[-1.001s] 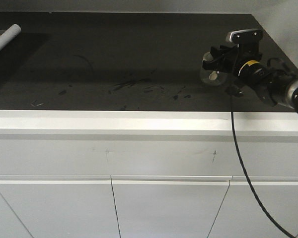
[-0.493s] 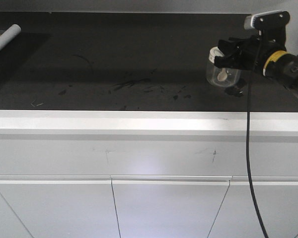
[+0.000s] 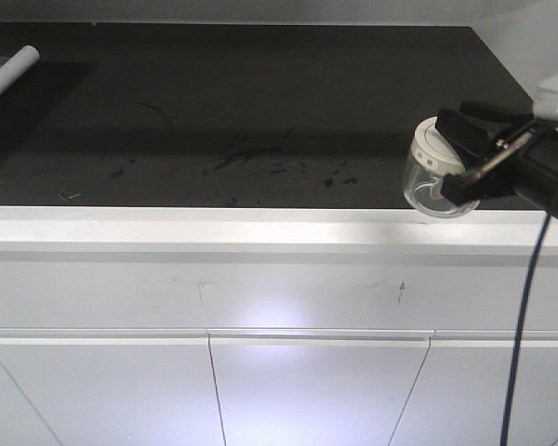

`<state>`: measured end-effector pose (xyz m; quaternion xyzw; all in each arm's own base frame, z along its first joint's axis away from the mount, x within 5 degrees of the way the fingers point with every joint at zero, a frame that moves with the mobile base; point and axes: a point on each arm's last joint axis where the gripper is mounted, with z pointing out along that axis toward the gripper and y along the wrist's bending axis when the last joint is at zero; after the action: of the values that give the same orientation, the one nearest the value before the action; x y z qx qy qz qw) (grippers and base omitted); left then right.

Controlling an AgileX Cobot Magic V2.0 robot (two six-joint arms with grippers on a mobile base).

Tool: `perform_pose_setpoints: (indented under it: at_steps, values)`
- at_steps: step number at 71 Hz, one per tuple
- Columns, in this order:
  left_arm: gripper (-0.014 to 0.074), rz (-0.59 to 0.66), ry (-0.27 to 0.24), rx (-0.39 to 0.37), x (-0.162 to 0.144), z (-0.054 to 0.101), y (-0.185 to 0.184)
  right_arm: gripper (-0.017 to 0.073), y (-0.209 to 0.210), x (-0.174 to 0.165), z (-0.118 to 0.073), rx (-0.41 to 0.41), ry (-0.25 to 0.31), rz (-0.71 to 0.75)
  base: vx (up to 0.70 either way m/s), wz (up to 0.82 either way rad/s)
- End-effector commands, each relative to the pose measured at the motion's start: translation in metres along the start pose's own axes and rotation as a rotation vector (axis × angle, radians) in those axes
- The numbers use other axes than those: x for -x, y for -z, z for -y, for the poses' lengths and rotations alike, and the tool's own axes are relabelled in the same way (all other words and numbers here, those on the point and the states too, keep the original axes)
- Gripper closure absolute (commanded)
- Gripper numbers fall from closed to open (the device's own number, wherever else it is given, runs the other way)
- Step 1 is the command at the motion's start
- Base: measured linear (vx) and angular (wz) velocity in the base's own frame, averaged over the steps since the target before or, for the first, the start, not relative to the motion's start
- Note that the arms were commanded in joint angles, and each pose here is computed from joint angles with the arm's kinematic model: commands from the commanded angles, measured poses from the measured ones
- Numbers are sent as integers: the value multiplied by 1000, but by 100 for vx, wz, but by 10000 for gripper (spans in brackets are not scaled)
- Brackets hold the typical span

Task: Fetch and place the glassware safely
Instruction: 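Lift the glass jar with the right gripper out of the hood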

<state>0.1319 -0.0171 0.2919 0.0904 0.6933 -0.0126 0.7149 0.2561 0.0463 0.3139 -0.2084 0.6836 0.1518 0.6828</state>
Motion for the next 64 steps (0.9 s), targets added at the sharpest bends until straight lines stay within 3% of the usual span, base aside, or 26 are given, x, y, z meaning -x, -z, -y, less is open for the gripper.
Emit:
perform_pose_setpoints:
  at_steps: [1,15,42,52,64]
  values:
    - [601,94,16,-13,15,1,-1,563,18,23,-13,57,8,154,0,0]
    - [601,94,16,-13,15,1,-1,561,31,22,-30,99,19,153,0,0]
    - [601,94,16,-13,15,1,-1,561,22,19,-117,409,50,77,0,0]
    - [601,94,16,-13,15,1,-1,561,26,20,-139,504,43,84,0,0]
    - [601,94,16,-13,15,1,-1,561,30,21,-152,561,42,87,0,0]
